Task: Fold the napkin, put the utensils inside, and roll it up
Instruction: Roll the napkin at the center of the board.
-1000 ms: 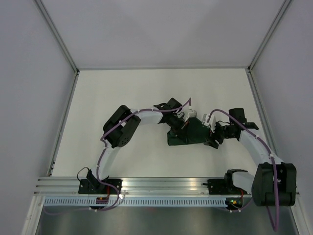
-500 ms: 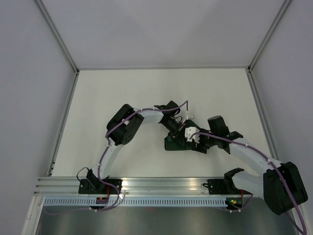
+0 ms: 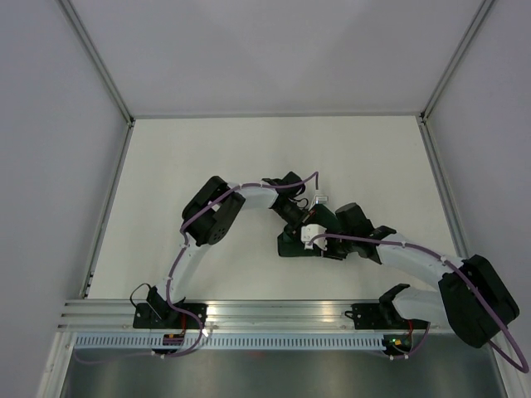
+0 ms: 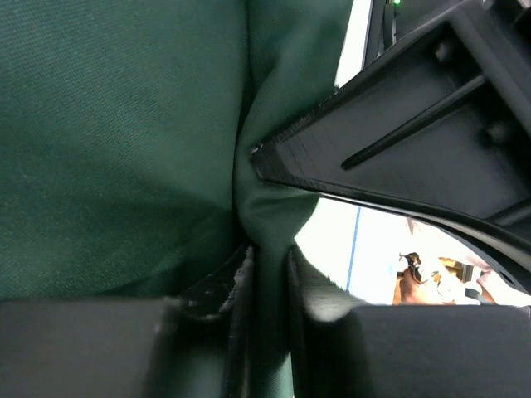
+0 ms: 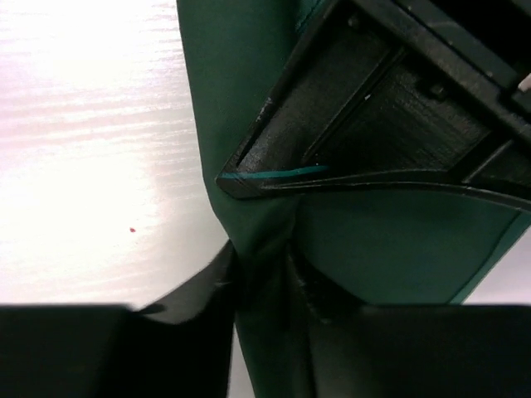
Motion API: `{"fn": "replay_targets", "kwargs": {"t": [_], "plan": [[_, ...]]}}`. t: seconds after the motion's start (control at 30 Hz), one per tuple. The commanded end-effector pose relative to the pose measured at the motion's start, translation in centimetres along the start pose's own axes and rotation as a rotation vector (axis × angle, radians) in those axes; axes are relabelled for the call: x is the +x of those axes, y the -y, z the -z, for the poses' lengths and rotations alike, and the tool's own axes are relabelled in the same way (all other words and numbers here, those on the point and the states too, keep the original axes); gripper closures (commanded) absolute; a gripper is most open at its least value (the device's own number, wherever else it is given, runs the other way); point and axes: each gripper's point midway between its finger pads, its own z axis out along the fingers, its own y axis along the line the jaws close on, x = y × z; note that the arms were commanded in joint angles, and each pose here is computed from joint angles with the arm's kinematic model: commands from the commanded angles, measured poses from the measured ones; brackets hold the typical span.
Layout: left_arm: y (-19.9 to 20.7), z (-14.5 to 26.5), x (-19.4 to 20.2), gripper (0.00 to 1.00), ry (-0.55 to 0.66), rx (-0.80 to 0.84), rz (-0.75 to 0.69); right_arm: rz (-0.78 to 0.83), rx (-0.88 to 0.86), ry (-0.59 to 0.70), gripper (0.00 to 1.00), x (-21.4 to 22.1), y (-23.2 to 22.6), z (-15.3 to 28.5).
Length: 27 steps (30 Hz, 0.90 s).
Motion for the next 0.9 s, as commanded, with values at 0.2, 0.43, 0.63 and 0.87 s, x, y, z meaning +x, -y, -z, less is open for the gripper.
{"fn": "replay_targets", "kwargs": {"t": [0.2, 0.43, 0.63, 0.87], "plan": [[-2.7, 1.5, -0.5, 0.55, 0.034, -0.223, 0.038, -0.071, -0.012, -0.021, 0.86, 0.2, 0.3, -0.3], [-0.3, 6.0, -5.4, 0.52, 0.331, -0.374, -0.045, -0.153, -0.21, 0.012, 0.89, -0.2, -0.7, 0.4], [1.8, 11.4, -8.2, 0.52, 0.613, -0.537, -0.169, -0.236, -0.367, 0.023, 0.89, 0.5, -1.2, 0.9], [3.6, 15.5, -7.4, 0.54, 0.86, -0.754, -0.351, -0.337, -0.545, 0.034, 0.9, 1.0, -1.7, 0.7]]}}
